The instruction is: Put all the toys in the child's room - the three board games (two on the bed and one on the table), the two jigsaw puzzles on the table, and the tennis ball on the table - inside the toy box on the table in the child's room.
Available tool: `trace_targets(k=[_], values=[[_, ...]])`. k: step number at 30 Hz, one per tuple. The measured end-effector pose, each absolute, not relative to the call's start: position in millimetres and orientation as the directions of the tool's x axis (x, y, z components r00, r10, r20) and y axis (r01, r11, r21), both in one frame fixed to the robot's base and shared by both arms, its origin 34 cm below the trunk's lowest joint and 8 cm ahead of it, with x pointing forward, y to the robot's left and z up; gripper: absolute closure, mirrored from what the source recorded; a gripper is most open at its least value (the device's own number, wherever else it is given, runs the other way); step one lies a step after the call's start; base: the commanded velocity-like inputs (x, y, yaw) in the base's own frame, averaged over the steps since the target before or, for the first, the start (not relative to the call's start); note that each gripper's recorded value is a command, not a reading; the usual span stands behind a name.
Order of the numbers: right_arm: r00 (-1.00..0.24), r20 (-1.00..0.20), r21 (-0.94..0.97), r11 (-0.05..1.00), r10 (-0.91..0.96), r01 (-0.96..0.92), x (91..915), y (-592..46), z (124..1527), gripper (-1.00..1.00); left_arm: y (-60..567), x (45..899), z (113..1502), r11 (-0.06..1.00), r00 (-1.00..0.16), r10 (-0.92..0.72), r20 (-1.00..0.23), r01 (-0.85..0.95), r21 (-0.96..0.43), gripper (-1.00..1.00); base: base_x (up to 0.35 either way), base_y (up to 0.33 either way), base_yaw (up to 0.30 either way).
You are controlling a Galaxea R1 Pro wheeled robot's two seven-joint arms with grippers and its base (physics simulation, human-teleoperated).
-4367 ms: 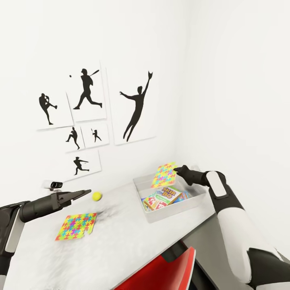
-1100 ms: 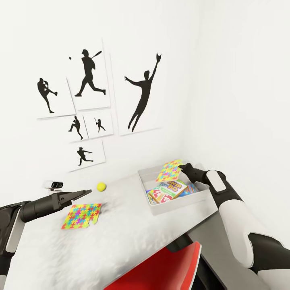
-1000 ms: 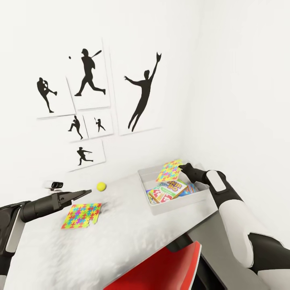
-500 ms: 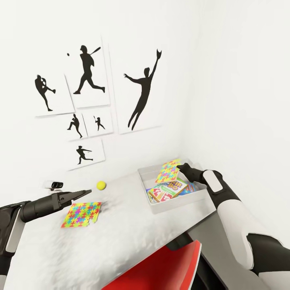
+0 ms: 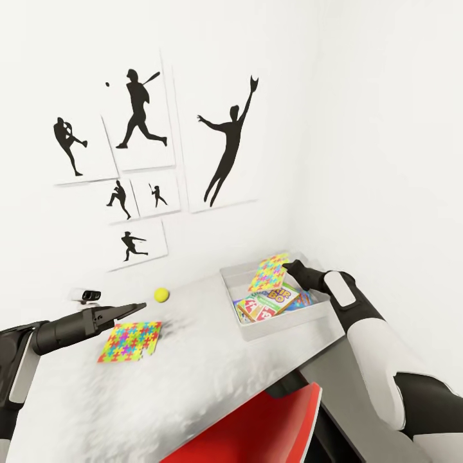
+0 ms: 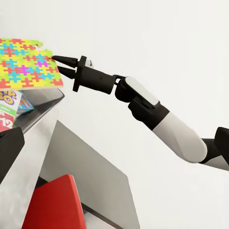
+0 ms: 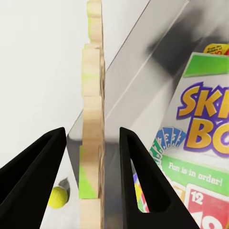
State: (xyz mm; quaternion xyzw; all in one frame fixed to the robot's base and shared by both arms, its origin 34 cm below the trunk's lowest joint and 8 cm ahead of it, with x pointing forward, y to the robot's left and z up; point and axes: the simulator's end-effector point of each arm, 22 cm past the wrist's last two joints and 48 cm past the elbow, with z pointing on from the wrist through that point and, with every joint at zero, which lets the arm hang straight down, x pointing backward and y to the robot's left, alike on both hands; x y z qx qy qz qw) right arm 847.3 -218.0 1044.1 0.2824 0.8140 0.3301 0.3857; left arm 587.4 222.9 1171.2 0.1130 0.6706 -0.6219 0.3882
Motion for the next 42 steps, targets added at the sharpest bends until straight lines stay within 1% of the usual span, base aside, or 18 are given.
trace_targets(k=[6,7,31,34,37,42], values=[[-0.543,-0.441,0.755,0.622,0.715,0.205,847,-218,1044,1.0,223,587,1171,0.202,-0.673,-0.331,-0.662,0.635,-0.746,-1.0,0.0,0.0,0.0],[-0.543,-0.441,0.756,0.622,0.715,0.205,847,-218,1044,-1.0,223,587,1171,0.202,-0.673,-0.331,-0.662,0.635,-0.746,-1.0,0.0,0.0,0.0],[-0.54,-0.448,0.765,0.618,0.713,0.182,849,-219,1052,-1.0,222,587,1171,0.202,-0.673,-0.33,-0.662,0.635,-0.746,-1.0,0.0,0.0,0.0],[-0.54,-0.463,0.796,0.598,0.703,0.096,852,-215,1079,-1.0,222,587,1171,0.201,-0.673,-0.33,-0.662,0.635,-0.746,-1.0,0.0,0.0,0.0],[-0.6,-0.472,0.818,0.575,0.645,-0.025,842,-193,1119,-1.0,223,587,1171,0.2,-0.673,-0.33,-0.662,0.636,-0.745,-1.0,0.0,0.0,0.0],[-0.694,-0.491,0.816,0.557,0.527,-0.156,804,-166,1155,-1.0,223,587,1172,0.199,-0.673,-0.329,-0.663,0.637,-0.745,-1.0,-0.001,0.001,0.0]])
